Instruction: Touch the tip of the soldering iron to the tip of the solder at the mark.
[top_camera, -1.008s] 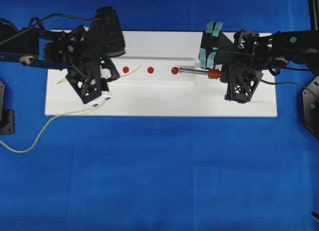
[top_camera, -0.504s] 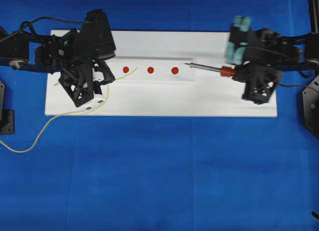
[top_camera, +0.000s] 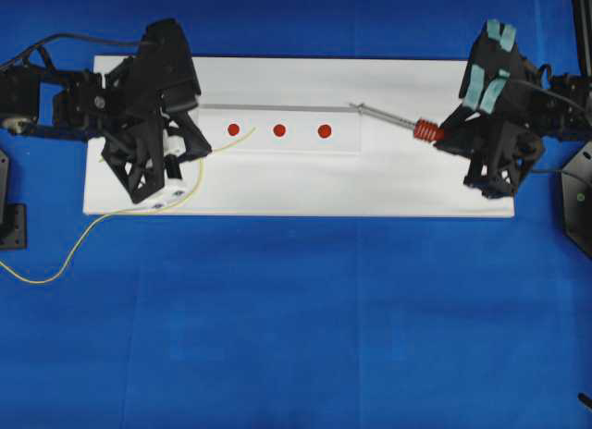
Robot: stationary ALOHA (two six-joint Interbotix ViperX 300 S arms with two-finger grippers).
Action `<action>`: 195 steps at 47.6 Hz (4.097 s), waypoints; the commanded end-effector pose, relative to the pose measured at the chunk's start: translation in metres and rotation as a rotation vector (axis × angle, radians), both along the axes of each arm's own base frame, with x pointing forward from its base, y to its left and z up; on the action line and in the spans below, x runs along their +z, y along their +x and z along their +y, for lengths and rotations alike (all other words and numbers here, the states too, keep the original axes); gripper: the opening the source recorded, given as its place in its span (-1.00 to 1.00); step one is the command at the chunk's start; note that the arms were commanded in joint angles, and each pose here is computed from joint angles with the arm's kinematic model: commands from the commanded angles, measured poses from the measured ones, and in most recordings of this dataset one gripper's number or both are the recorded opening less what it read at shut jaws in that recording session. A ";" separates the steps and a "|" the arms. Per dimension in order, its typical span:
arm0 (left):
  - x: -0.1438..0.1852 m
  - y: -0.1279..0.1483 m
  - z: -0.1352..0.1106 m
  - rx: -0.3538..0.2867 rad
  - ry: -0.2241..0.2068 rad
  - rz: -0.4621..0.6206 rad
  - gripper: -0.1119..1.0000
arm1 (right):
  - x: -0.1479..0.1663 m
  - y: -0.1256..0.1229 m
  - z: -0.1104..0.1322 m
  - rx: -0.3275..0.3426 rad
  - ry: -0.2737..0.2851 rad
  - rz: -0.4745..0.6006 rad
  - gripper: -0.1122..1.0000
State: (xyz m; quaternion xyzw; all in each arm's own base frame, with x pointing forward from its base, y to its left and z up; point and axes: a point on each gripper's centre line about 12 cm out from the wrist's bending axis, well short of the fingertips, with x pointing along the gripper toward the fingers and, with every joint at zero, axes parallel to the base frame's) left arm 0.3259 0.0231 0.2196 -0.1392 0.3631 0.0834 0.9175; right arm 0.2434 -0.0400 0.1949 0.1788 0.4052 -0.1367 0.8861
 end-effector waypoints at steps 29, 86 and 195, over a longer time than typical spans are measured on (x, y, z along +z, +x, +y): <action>-0.042 -0.008 -0.153 -0.375 -0.134 -0.167 -0.74 | -0.027 0.042 0.129 0.384 0.078 -0.102 -0.68; -0.064 0.001 -0.168 -0.428 -0.081 -0.063 0.51 | -0.053 0.069 0.168 0.478 0.061 -0.011 0.80; -0.025 -0.154 -0.035 -0.267 0.232 -0.507 0.50 | -0.009 -0.050 0.035 0.212 -0.144 -0.472 0.48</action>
